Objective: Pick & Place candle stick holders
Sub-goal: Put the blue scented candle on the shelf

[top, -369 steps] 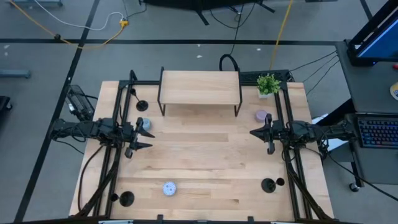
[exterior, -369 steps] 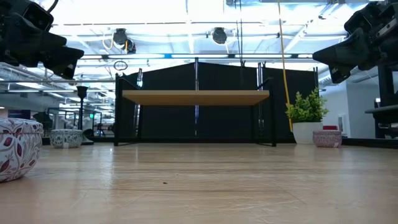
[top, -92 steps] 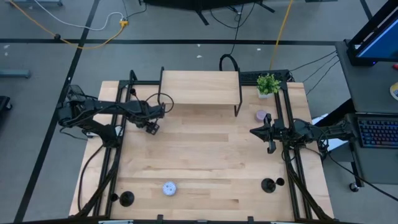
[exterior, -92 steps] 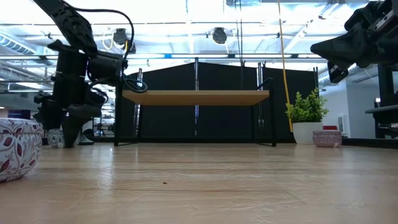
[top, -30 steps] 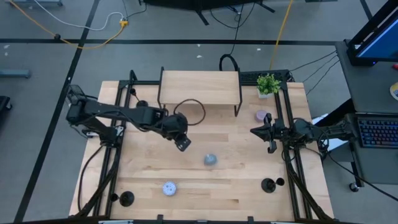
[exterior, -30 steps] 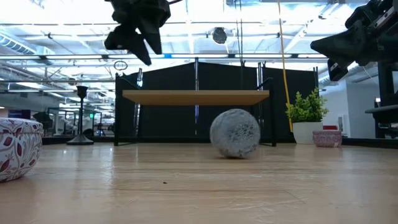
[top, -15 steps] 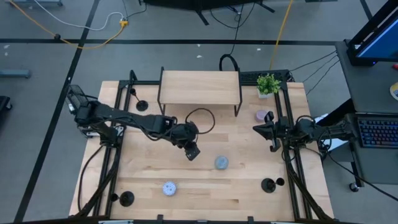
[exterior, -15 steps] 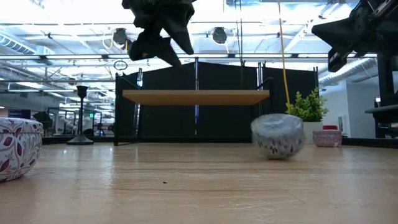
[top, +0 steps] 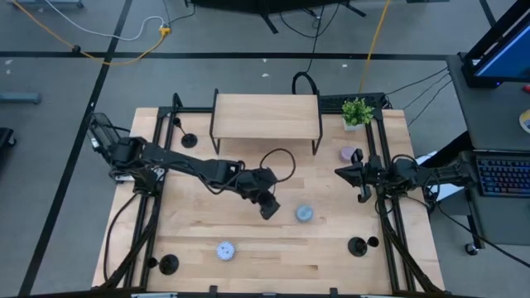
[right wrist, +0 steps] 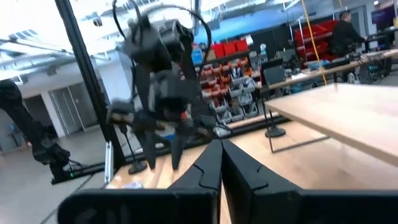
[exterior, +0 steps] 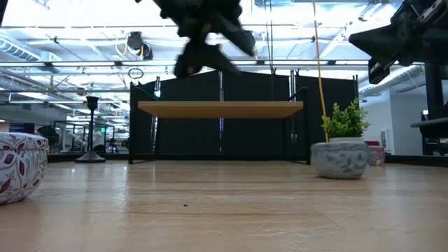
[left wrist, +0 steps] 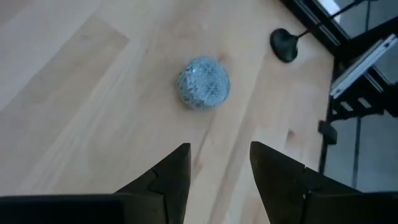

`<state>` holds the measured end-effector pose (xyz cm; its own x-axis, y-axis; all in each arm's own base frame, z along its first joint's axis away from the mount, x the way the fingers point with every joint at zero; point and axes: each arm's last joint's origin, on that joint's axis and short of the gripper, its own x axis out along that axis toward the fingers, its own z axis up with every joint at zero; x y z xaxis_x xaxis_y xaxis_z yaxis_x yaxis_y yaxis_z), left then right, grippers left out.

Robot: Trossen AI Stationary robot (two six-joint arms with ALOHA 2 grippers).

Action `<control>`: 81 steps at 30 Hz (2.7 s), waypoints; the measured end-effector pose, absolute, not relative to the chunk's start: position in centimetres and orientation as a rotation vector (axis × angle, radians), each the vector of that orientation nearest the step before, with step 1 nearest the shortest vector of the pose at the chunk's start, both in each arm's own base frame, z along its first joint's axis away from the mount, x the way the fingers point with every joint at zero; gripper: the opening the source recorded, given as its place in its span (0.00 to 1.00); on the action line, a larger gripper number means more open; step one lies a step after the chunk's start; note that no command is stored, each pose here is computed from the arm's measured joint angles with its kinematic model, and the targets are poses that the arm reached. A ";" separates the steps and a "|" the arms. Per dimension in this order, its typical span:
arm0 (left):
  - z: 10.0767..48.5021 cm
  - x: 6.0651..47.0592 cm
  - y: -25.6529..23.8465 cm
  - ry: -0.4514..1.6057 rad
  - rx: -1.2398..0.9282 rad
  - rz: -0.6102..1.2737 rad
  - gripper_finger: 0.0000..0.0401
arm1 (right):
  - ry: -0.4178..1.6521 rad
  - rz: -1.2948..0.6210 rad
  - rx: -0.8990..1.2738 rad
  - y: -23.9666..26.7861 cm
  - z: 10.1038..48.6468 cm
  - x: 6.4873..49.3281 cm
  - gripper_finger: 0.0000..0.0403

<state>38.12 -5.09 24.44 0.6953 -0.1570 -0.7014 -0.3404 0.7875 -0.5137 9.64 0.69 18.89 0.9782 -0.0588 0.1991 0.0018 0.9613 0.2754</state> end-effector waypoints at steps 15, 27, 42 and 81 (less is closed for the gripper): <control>25.2 39.3 -5.2 0.658 -0.681 0.066 0.42 | -0.259 -0.015 0.287 0.7 19.4 9.7 0.00; 26.9 38.7 -5.5 0.568 -0.529 0.027 0.42 | -0.319 0.035 0.348 0.8 20.0 9.6 0.00; 25.9 25.2 -5.4 0.415 -0.576 0.130 0.42 | 0.066 0.047 0.195 1.5 23.2 13.1 0.00; 24.7 12.4 -4.5 0.343 -0.540 0.047 0.42 | 1.163 0.193 0.054 9.0 24.4 27.9 0.23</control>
<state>12.42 -4.48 24.67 0.9421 -0.0458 -0.3322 -0.1332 0.8580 -0.4961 27.87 8.99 24.44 0.3824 0.1792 -0.9065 -0.1235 0.9821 0.1421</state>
